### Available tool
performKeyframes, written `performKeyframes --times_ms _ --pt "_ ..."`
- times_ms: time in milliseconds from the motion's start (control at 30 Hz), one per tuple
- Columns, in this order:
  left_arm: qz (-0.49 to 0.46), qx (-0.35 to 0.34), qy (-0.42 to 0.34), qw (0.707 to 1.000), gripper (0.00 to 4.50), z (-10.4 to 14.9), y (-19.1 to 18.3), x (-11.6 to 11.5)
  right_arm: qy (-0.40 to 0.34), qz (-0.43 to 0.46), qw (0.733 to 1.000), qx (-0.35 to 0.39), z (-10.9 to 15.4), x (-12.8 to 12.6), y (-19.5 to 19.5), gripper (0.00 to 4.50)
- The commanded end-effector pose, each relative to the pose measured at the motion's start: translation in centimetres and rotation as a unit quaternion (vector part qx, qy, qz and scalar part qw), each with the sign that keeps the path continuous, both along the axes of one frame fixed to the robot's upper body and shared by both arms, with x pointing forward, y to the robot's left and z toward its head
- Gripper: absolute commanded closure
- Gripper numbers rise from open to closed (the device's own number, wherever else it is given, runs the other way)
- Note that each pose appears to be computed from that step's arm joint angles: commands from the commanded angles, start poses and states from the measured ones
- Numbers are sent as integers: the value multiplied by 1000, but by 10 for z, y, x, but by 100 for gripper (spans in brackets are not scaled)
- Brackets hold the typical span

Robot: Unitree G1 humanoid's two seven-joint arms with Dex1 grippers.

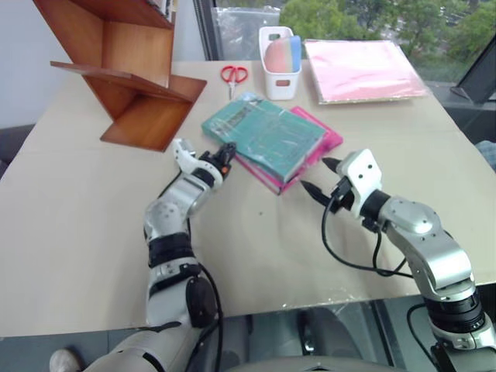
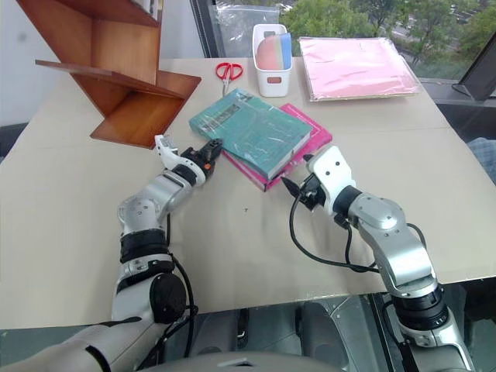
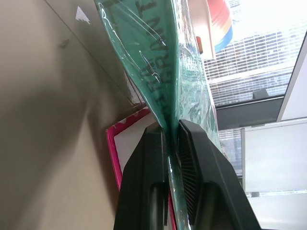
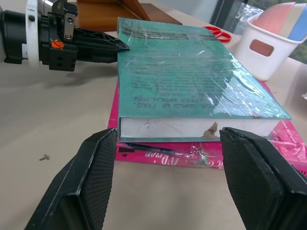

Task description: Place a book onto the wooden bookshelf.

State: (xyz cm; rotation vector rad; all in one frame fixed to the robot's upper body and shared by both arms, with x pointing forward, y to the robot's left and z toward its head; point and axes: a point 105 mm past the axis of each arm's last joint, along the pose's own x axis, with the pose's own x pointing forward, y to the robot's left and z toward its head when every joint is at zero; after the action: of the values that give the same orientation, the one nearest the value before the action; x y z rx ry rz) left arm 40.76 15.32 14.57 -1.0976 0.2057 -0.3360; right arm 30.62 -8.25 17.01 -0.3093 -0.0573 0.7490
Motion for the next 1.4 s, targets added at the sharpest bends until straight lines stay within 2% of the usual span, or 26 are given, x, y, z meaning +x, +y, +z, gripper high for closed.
performKeyframes --times_ms 33,100,233,267,300,333,767,1000,1200,1300,1400 --pt "15 14 -1 1000 449 3 9 -2 -26 8 1000 8 12 -2 3 103" --pt "19 15 0 1000 449 2 14 0 -26 10 1000 10 11 -1 4 103" --pt "17 16 2 1000 267 2 18 4 -26 11 1000 10 11 0 5 103" --pt "15 20 5 1000 204 1 18 5 -27 11 1000 10 10 0 5 103" --pt "14 25 9 1000 191 -1 18 6 -27 11 1000 10 10 0 5 103" --pt "12 29 13 999 143 -3 18 6 -27 10 1000 10 10 0 5 103" --pt "-28 11 -3 1000 143 10 25 24 -29 5 1000 12 10 -2 3 103" --pt "-83 -8 15 996 143 7 10 28 -30 -3 1000 11 9 -4 0 103" --pt "-85 -25 27 996 143 4 10 30 -29 -12 999 12 9 -6 -2 103" --pt "-78 -35 23 996 217 7 15 30 -28 -15 999 14 8 -6 -2 103" --pt "-78 -45 15 996 340 14 18 29 -27 -16 999 15 8 -6 -2 103"
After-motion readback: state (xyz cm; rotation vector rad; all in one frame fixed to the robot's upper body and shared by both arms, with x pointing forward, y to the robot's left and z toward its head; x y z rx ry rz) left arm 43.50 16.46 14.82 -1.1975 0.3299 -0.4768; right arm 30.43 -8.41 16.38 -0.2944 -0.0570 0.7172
